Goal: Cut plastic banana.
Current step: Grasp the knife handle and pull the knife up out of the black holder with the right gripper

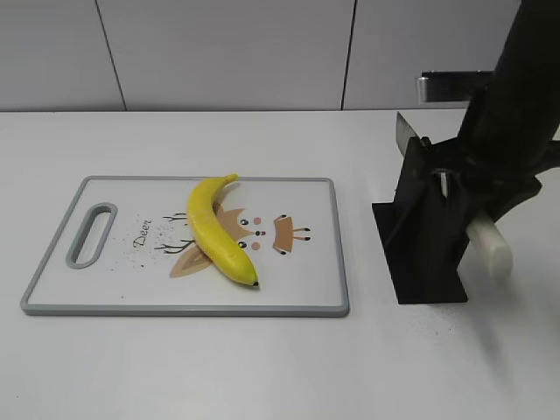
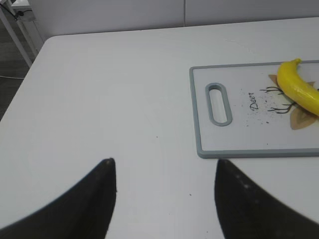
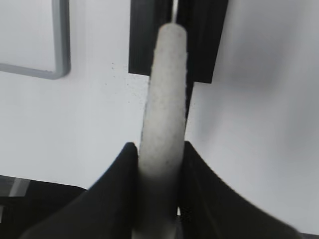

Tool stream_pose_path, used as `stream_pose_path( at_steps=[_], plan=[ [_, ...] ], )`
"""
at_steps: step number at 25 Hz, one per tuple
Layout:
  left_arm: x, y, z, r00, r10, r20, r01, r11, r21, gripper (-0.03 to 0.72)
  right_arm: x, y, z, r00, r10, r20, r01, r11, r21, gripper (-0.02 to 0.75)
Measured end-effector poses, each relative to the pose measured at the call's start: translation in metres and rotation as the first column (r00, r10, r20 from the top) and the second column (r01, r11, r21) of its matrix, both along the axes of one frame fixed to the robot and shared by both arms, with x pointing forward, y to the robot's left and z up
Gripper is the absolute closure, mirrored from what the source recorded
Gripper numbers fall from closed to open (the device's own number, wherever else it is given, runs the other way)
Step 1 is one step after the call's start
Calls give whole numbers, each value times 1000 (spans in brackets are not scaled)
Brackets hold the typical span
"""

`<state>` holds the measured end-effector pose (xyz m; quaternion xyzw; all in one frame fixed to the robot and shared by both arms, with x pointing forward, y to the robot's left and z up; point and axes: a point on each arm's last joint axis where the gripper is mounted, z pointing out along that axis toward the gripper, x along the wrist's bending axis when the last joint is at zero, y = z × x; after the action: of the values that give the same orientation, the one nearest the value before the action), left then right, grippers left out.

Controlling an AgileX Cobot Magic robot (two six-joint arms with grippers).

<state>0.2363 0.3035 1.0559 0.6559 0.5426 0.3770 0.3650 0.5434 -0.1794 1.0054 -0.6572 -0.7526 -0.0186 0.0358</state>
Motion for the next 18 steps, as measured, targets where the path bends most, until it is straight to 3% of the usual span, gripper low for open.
stream_pose_path(
  at_steps=[8,11,16,18],
  plan=[
    [0,0,0,1000,0,0,0,1000,0,95,-2,3,55,990,-30,137,17,995,96,540],
    [0,0,0,1000,0,0,0,1000,0,97,-3,7,78,976,25,217,-60,986,155,546],
    [0,1,0,1000,4,2,-4,1000,7,97,-4,10,99,936,168,308,-223,963,153,550],
    [0,2,2,1000,13,16,-13,1000,18,97,-3,13,104,892,279,355,-348,926,146,550]
  ],
)
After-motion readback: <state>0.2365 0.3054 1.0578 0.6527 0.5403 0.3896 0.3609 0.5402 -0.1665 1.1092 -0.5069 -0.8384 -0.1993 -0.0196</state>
